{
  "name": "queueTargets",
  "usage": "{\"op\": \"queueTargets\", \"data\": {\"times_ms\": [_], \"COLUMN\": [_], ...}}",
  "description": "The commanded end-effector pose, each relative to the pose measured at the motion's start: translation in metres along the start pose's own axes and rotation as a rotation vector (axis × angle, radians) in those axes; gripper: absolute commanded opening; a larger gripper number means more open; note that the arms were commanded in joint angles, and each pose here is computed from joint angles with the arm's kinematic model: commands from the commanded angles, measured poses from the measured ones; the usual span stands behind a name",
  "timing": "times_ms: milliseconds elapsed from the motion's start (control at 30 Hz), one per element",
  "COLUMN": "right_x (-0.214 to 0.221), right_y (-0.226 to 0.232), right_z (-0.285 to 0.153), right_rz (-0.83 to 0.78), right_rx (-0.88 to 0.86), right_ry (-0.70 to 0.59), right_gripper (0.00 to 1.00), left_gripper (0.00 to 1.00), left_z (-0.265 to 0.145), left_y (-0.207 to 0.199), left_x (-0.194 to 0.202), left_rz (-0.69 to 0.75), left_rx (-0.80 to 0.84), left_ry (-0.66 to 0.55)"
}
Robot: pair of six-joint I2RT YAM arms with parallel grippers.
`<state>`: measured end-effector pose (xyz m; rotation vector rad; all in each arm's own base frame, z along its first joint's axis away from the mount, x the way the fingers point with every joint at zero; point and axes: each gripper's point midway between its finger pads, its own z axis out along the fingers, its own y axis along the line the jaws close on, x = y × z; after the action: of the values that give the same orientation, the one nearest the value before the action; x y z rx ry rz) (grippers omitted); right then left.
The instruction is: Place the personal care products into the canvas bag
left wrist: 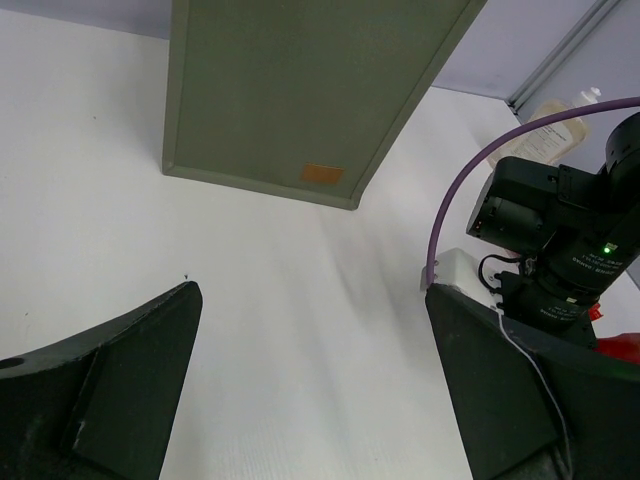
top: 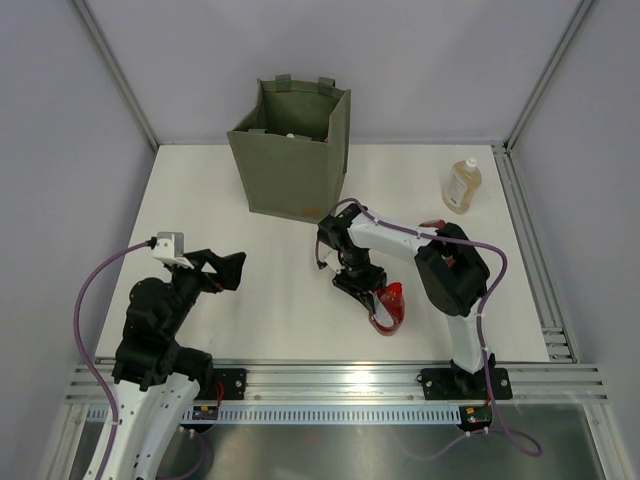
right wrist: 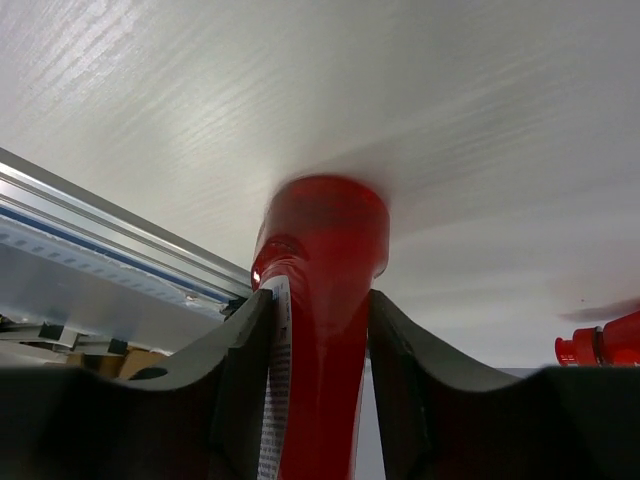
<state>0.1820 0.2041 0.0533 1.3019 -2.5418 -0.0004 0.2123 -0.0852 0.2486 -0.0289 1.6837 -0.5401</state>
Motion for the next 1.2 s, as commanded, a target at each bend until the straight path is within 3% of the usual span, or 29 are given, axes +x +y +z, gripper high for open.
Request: {"op": "queueTargets", "data": {"times_ms": [0,100,133,167,200,567,1167], "right_x": [0.066,0.064,0.064,0.065,0.066,0.09,0.127], "right_y": [0.011,0.006,0.005,0.003,-0.003,-0.042,-0.056], "right_z": [-0.026,-0.026,-0.026,-0.027,-0.027,-0.03,-0.03], "right_rz": [0.036,0.032,0.02,-0.014,-0.03,-0.182,-0.316], "right_rx": [-0.096,-0.102,-0.097,-0.095,-0.065,0.117,0.152], "right_ry": [0.272,0.272,0.27,0.267,0.272,0.368,0.466], "right_gripper": [0.45,0.6,0.74,0.96,1.0,0.99,0.99], "left_gripper": [0.99,0.99,0.99,0.99,0.99,0.99,0.99], "left_z": [0.002,0.003,0.003,0.003,0.003,0.001,0.001], "left_y": [-0.001,-0.001,-0.002,-0.002,-0.003,-0.002,-0.003], "left_x": [-0.007,-0.008,-0.007,-0.008,-0.008,-0.01,-0.011], "left_rz": [-0.003,-0.004,-0.004,-0.004,-0.004,-0.005,0.006], "left_rx": [0.001,0.003,0.005,0.008,0.011,0.006,0.013], "left_ry": [-0.032,-0.034,-0.032,-0.034,-0.034,-0.045,-0.052]}}
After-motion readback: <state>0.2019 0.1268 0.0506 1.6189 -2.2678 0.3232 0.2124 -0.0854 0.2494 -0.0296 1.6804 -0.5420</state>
